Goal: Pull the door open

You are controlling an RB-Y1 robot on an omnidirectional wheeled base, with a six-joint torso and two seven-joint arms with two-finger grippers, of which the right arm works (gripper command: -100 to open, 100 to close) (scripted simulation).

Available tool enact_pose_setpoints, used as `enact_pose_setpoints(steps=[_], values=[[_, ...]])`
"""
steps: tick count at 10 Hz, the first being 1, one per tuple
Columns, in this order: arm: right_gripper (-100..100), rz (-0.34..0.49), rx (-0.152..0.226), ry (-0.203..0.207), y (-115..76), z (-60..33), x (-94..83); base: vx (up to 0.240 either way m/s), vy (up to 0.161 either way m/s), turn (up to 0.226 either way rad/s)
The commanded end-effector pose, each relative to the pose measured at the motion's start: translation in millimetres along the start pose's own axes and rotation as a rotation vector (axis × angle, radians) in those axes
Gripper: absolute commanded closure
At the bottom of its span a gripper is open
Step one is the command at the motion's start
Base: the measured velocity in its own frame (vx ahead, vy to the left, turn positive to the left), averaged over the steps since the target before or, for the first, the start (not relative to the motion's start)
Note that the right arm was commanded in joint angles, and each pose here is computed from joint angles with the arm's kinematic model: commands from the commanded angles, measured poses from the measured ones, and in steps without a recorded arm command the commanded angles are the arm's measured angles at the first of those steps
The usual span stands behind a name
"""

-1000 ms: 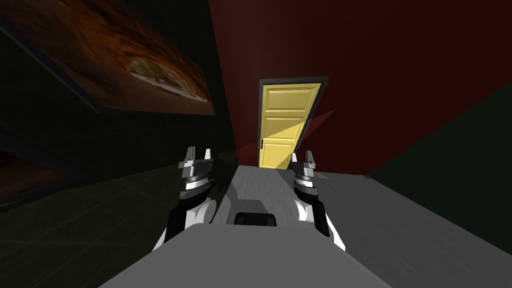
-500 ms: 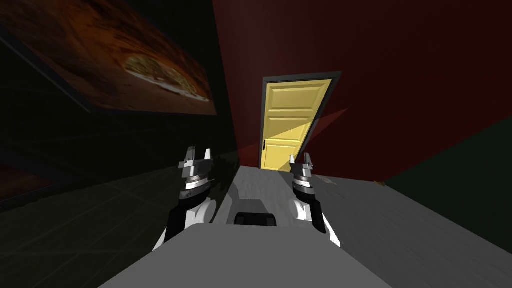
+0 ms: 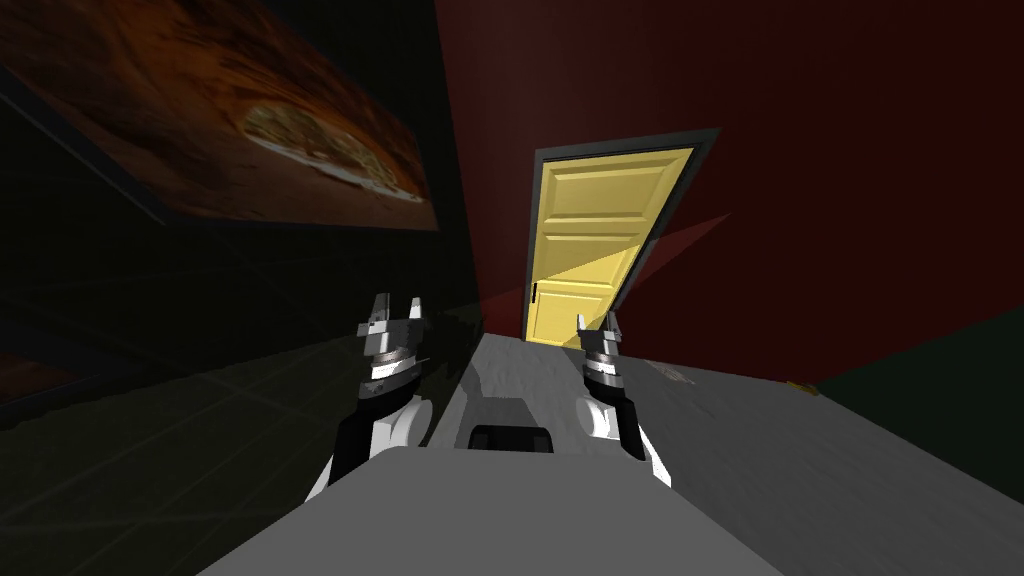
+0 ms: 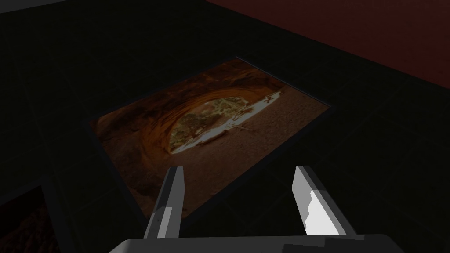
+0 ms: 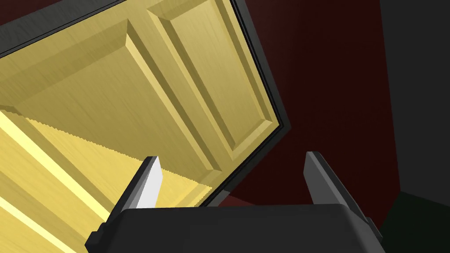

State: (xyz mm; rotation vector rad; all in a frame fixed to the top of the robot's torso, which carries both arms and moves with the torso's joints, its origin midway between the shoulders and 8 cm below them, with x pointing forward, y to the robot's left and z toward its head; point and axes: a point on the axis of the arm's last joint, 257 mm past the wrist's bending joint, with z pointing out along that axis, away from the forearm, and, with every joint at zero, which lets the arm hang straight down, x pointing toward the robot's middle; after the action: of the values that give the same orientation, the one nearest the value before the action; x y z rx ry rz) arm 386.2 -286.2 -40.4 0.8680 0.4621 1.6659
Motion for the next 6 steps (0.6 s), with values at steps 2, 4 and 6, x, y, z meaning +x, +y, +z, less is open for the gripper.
enact_pose_setpoints(steps=[2,4,6], values=[[-100,0.068,0.024,-0.029,-16.1,-7.7,-11.5,0.100,-0.005,0.098],[-100,0.120,0.042,-0.055,-28.2,-12.8,-21.2,0.098,-0.008,0.117],[-100,0.172,0.058,-0.082,-40.2,-18.4,-31.2,0.102,-0.012,0.096]])
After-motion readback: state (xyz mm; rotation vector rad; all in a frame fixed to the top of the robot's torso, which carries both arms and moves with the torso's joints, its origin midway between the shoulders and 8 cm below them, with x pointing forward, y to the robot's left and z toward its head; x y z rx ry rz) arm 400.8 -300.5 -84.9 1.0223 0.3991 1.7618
